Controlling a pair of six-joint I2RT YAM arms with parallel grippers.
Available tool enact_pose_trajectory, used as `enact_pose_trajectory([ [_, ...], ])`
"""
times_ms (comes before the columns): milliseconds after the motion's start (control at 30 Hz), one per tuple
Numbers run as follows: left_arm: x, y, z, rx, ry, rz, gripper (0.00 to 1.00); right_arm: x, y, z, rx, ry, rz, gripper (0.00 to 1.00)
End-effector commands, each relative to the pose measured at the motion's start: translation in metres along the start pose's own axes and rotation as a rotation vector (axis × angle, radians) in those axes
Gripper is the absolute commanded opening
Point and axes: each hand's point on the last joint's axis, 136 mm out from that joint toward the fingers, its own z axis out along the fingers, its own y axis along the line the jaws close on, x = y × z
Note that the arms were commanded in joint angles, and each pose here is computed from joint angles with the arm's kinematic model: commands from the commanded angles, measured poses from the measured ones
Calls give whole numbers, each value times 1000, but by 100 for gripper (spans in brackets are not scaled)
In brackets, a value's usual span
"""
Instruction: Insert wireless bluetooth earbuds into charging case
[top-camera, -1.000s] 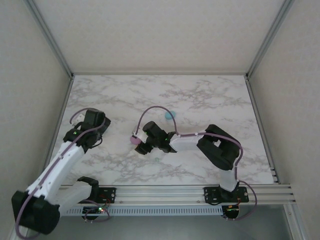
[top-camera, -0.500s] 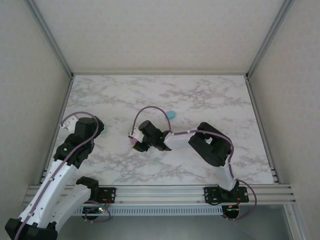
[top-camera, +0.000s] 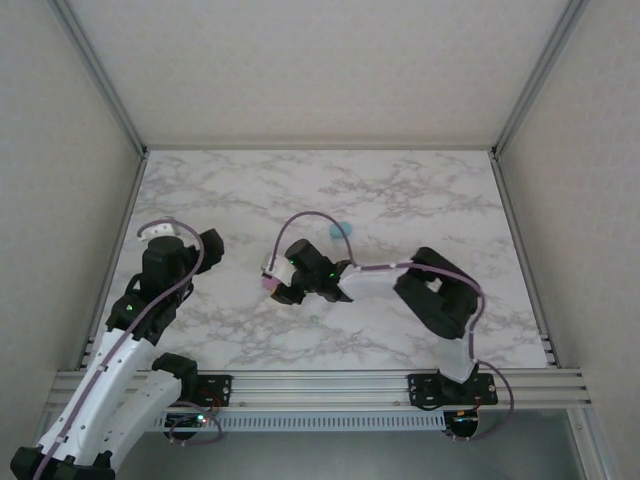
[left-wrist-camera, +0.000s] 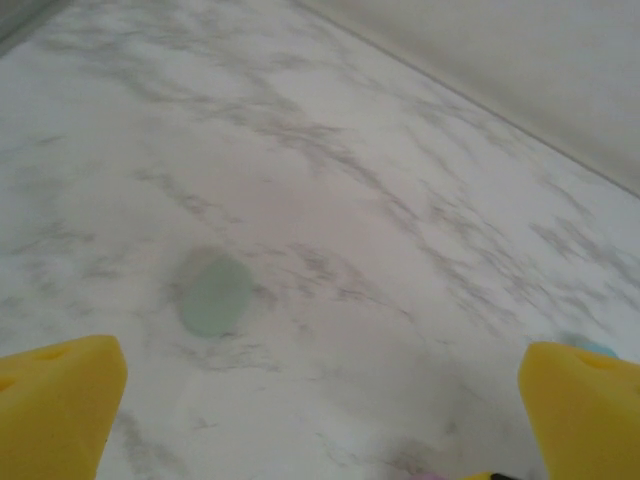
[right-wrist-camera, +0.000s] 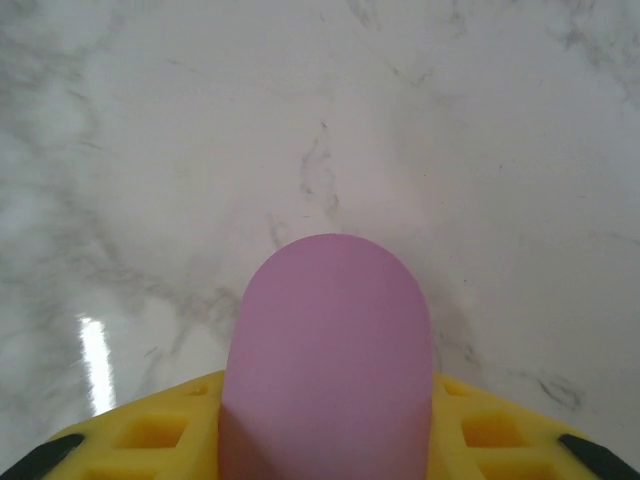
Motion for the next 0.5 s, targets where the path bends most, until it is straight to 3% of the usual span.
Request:
enact_pose_trajectory([
  [0, -12, -56, -14, 314, -47, 178, 100, -55, 1, -71, -115, -198, -6, 27],
  [267, -9, -143, -71, 847, -112, 514, 89, -87, -8, -202, -368, -392, 35, 28],
  [367, 0, -163, -96, 1000, -146, 699, 85, -91, -5, -234, -437, -406, 16, 28],
  [467, 16, -177, -111, 1124, -71, 814, 82, -93, -1, -251, -474, -381, -17, 28],
])
